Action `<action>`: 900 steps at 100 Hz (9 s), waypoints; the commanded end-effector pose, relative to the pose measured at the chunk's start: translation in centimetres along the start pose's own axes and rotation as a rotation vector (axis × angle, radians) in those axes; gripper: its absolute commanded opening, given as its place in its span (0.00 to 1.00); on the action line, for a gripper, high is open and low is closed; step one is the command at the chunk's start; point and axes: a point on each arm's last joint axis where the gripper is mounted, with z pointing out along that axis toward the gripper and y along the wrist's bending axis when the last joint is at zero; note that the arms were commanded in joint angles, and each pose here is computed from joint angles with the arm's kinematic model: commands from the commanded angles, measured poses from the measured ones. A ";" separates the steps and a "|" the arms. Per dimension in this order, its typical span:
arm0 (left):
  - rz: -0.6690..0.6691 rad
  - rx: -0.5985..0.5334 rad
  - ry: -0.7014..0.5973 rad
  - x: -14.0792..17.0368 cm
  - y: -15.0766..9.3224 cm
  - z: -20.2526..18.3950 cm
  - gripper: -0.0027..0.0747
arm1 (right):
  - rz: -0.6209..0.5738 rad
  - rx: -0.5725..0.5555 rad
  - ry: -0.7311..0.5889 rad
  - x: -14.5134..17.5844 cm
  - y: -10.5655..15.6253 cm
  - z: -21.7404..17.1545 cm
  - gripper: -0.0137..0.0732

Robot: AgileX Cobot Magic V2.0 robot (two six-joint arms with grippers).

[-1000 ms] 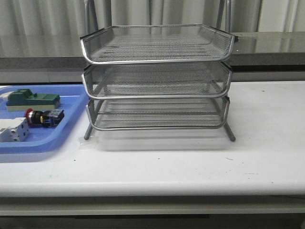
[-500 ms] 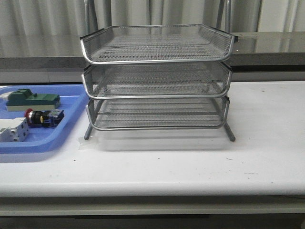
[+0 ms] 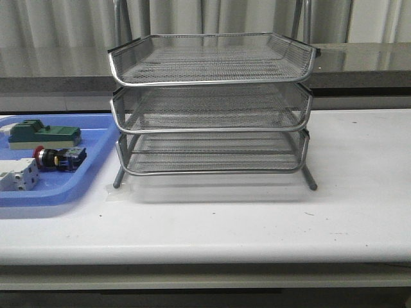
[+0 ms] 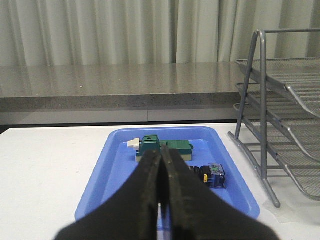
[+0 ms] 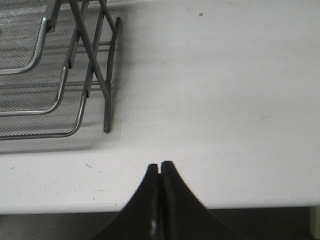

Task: Place button on rack with both arms

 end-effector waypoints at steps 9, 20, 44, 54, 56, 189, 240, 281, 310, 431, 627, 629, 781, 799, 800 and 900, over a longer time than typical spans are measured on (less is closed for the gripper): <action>-0.016 0.012 -0.087 0.2 0.0 -0.2 0.01 | 0.106 -0.052 -0.046 -1.6 0.6 0.9 0.04; -0.016 0.012 -0.087 0.2 0.0 -0.2 0.01 | 0.206 -0.091 -0.010 -1.6 0.9 1.8 0.04; -0.016 0.012 -0.087 0.2 0.0 -0.2 0.01 | 0.384 -0.131 0.044 -1.6 1.3 4.3 0.22; -0.016 0.012 -0.087 0.2 0.0 -0.2 0.01 | 0.481 -0.148 0.070 -1.5 1.5 5.3 0.43; -0.016 0.012 -0.087 0.2 0.0 -0.2 0.01 | 0.501 -0.152 0.075 -1.5 1.5 5.5 0.46; -0.016 0.012 -0.087 0.2 0.0 -0.2 0.01 | 0.544 -0.211 0.197 -2.6 7.0 15.0 0.52; -0.016 0.012 -0.087 0.2 0.0 -0.2 0.01 | 0.575 -0.235 0.194 -2.8 7.0 15.0 0.52; -0.016 0.012 -0.087 0.2 0.0 -0.2 0.01 | 0.575 -0.296 0.180 -3.0 7.2 15.4 0.52; -0.016 0.012 -0.087 0.2 0.0 -0.2 0.01 | 0.588 -0.291 0.223 -2.1 7.3 16.8 0.52; -0.016 0.012 -0.087 0.2 0.0 -0.2 0.01 | 0.538 -0.468 0.268 -0.5 8.2 20.5 0.52; -0.016 0.012 -0.087 0.2 0.0 -0.2 0.01 | 0.430 -0.456 0.520 10.6 5.4 13.9 0.34; -0.016 0.012 -0.087 0.2 0.0 -0.2 0.01 | 0.429 -0.456 0.519 10.6 5.4 13.9 0.35; -0.016 0.012 -0.087 0.2 0.0 -0.2 0.01 | -0.006 -0.320 0.353 5.6 4.0 6.6 0.73; -0.016 0.012 -0.087 0.2 0.0 -0.2 0.01 | -0.106 -0.185 0.378 3.0 3.3 5.2 0.73; -0.016 0.012 -0.087 0.2 0.0 -0.2 0.01 | -0.125 -0.171 0.375 2.9 3.1 5.1 0.73; -0.016 0.012 -0.087 0.2 0.0 -0.2 0.01 | -0.145 0.066 -0.026 1.2 -0.7 -8.0 0.48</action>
